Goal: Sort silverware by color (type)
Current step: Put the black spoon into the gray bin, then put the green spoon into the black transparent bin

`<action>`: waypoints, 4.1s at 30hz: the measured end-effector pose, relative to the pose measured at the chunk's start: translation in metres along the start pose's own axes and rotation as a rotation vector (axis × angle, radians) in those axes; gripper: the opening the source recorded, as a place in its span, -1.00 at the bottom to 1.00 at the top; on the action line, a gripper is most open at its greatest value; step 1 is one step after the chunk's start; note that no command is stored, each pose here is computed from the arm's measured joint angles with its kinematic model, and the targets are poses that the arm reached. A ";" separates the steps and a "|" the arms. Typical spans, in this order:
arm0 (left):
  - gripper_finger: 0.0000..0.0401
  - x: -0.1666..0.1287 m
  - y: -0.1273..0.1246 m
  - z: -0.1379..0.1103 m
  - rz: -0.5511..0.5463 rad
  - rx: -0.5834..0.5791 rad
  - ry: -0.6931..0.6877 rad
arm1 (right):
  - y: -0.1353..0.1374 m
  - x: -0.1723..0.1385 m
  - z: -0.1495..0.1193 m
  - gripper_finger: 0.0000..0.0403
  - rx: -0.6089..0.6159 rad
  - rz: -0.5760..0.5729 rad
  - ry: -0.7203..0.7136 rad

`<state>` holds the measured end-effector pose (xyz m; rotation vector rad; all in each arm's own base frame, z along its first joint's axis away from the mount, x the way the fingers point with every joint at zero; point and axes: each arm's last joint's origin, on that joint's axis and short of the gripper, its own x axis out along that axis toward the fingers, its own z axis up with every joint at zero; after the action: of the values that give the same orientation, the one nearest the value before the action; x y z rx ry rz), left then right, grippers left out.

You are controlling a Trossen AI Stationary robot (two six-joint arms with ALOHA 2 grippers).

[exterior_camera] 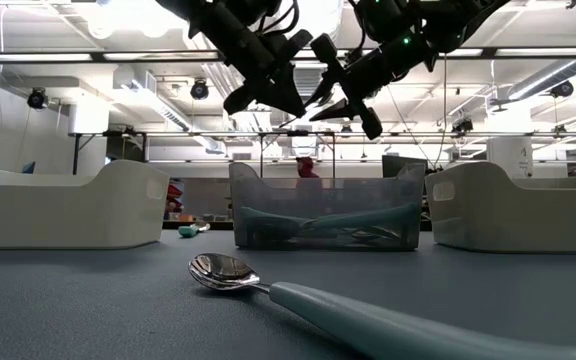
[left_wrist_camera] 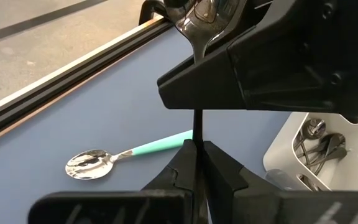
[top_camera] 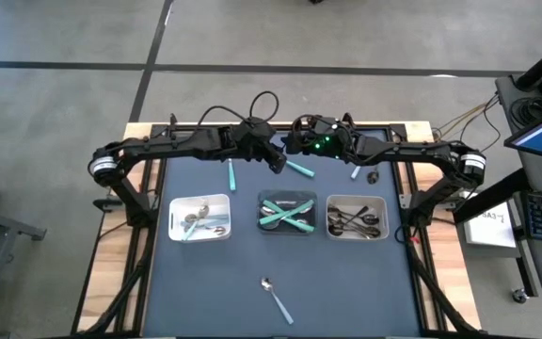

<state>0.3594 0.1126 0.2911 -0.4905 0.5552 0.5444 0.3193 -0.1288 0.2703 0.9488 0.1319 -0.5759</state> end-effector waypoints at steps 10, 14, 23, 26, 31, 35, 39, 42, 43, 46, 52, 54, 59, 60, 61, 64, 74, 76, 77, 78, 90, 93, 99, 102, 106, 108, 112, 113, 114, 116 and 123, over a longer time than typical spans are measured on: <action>-1.00 0.000 0.000 0.000 0.000 0.000 0.001 | 0.000 0.000 0.000 -0.54 -0.001 0.013 0.016; -1.00 0.000 0.000 0.000 0.001 0.000 0.001 | 0.000 0.000 0.000 -0.84 -0.020 0.015 0.018; -1.00 0.000 0.000 -0.001 0.004 0.001 0.009 | 0.002 0.000 0.000 -0.96 -0.033 0.027 0.018; -0.99 -0.002 0.003 -0.006 0.030 0.008 0.063 | 0.000 0.000 0.000 -0.96 -0.043 0.011 0.015; -0.99 -0.003 0.008 -0.014 0.074 0.022 0.151 | -0.004 0.000 0.005 -0.96 -0.040 -0.007 0.003; -0.99 -0.004 0.008 -0.015 0.077 0.024 0.158 | -0.009 -0.001 0.006 -0.96 -0.061 -0.027 0.044; -1.00 -0.006 0.007 -0.014 0.047 0.058 0.167 | -0.014 -0.011 0.007 -0.96 -0.063 -0.023 0.171; -1.00 -0.006 0.007 -0.014 0.040 0.076 0.171 | -0.009 -0.030 0.007 -0.96 -0.099 0.003 0.265; -1.00 -0.006 0.007 -0.015 0.041 0.077 0.174 | -0.008 -0.038 0.006 -0.96 -0.114 0.002 0.300; -1.00 -0.006 0.007 -0.015 0.042 0.077 0.176 | -0.006 -0.065 0.003 -0.96 -0.153 -0.044 0.383; -1.00 -0.006 0.007 -0.015 0.042 0.076 0.177 | -0.005 -0.124 -0.010 -0.96 -0.201 -0.147 0.557; -1.00 -0.006 0.007 -0.015 0.042 0.074 0.177 | -0.004 -0.139 -0.017 -0.96 -0.220 -0.174 0.620; -1.00 -0.006 0.007 -0.015 0.046 0.064 0.182 | -0.008 -0.164 -0.040 -0.96 -0.316 -0.286 0.767; -1.00 -0.006 0.008 -0.016 0.049 0.065 0.189 | -0.010 -0.166 -0.045 -0.96 -0.348 -0.325 0.788; -1.00 -0.006 0.008 -0.017 0.053 0.068 0.197 | -0.012 -0.167 -0.049 -0.96 -0.385 -0.364 0.802; -1.00 -0.008 0.012 -0.022 0.080 0.080 0.255 | -0.016 -0.165 -0.061 -0.96 -0.479 -0.438 0.837; -1.00 -0.015 0.021 -0.038 0.162 0.126 0.442 | -0.022 -0.140 -0.083 -0.86 -0.584 -0.496 0.967; -1.00 -0.016 0.022 -0.040 0.176 0.131 0.467 | -0.023 -0.136 -0.086 -0.79 -0.606 -0.502 0.988; -1.00 -0.017 0.023 -0.041 0.184 0.133 0.482 | -0.024 -0.135 -0.087 -0.77 -0.620 -0.502 0.999; -1.00 -0.018 0.024 -0.043 0.197 0.136 0.500 | -0.024 -0.134 -0.088 -0.74 -0.629 -0.505 1.008; -1.00 -0.004 0.061 -0.096 0.467 0.061 0.618 | -0.026 -0.130 -0.090 -0.44 -0.633 -0.519 1.021; -1.00 0.005 0.070 -0.109 0.427 -0.056 0.605 | -0.026 -0.130 -0.090 -0.41 -0.634 -0.518 1.020; -1.00 0.013 0.081 -0.118 0.451 -0.176 0.532 | -0.025 -0.129 -0.090 -0.40 -0.634 -0.507 1.010; -1.00 0.014 0.082 -0.118 0.479 -0.218 0.501 | -0.024 -0.129 -0.090 -0.39 -0.633 -0.503 1.007; -1.00 0.016 0.081 -0.115 0.479 -0.272 0.446 | -0.024 -0.128 -0.089 -0.40 -0.625 -0.503 1.000; -1.00 0.018 0.080 -0.113 0.465 -0.286 0.420 | -0.024 -0.128 -0.089 -0.41 -0.625 -0.501 0.999; -1.00 0.021 0.078 -0.109 0.432 -0.294 0.376 | -0.023 -0.127 -0.089 -0.42 -0.624 -0.494 0.992; -1.00 0.021 0.077 -0.107 0.429 -0.294 0.372 | -0.023 -0.127 -0.089 -0.42 -0.624 -0.489 0.988; -1.00 0.021 0.076 -0.106 0.425 -0.294 0.368 | -0.023 -0.127 -0.089 -0.42 -0.624 -0.485 0.985; -1.00 0.020 0.074 -0.103 0.418 -0.294 0.360 | -0.022 -0.126 -0.089 -0.41 -0.623 -0.481 0.981; -1.00 0.019 0.067 -0.088 0.383 -0.276 0.319 | -0.022 -0.126 -0.089 -0.39 -0.623 -0.480 0.981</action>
<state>0.3020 0.1200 0.1952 -0.7467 0.8946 0.9235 0.2139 -0.0162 0.2463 0.5029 1.3676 -0.4116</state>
